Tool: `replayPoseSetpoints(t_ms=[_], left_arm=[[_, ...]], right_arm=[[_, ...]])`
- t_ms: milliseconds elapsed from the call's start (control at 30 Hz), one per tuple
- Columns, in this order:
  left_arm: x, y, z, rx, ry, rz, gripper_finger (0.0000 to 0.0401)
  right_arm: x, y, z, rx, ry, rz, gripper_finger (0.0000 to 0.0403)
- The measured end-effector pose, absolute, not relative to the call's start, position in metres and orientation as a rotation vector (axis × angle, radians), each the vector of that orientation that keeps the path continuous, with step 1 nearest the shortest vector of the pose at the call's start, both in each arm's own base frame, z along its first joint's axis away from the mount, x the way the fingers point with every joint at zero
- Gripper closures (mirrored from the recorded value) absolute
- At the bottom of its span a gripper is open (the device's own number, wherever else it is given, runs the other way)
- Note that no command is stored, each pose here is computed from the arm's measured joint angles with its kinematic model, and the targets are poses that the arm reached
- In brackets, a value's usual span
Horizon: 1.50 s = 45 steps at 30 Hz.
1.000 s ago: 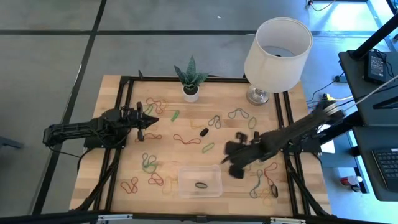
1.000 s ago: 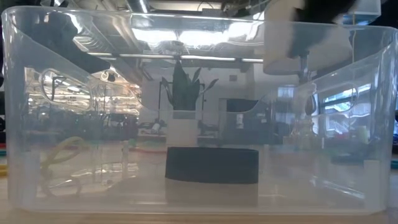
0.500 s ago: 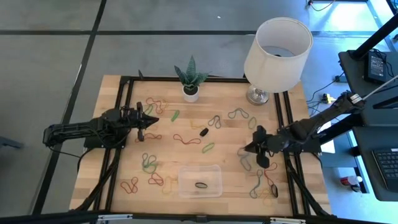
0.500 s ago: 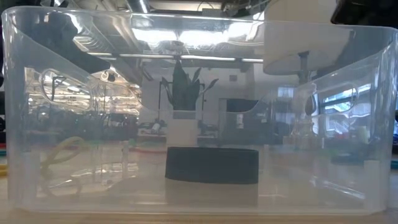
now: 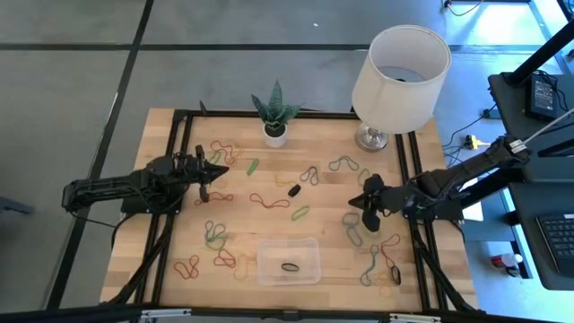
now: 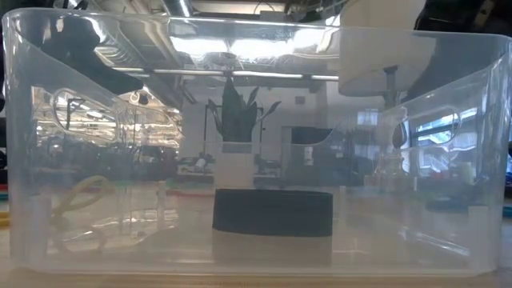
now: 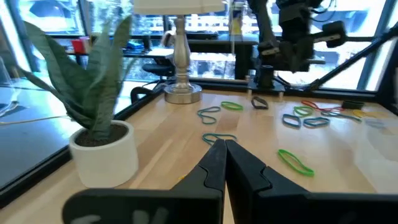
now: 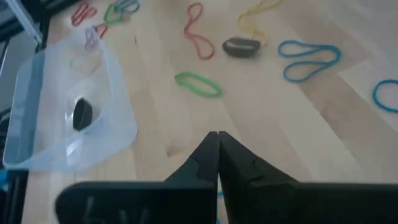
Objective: Pick and place rubber bands into bin
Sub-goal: Put the red rubber band into the transparent bin
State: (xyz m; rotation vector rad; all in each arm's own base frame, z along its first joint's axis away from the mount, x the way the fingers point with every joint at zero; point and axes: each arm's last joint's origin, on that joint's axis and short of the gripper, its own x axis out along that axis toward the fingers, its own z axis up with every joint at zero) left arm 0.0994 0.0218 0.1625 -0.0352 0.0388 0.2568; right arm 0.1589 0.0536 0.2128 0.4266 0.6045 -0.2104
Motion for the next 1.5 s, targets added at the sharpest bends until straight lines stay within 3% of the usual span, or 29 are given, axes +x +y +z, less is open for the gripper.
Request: replayPoseSetpoints(t_ms=[367,533,800,1200,1500], left_arm=[[0.099,0.024,0.163,-0.314,-0.013,0.327,0.0399],[0.098,0.025,0.165,-0.308,-0.044,0.380,0.0399],[0.103,0.018,0.198,-0.167,0.007,0.255,0.0399],[0.165,0.003,0.249,-0.119,0.583,0.303,0.0399],[0.201,-0.003,0.235,-0.144,1.005,0.302,0.0395]], right_arm=[[0.165,0.037,0.216,0.458,0.535,-0.324,0.0388],[0.167,0.033,0.216,0.466,0.525,-0.347,0.0398],[0.168,0.027,0.216,0.434,0.524,-0.369,0.0397],[0.169,0.018,0.215,0.257,0.585,-0.281,0.0401],[0.169,0.017,0.214,0.215,0.630,-0.198,0.0401]])
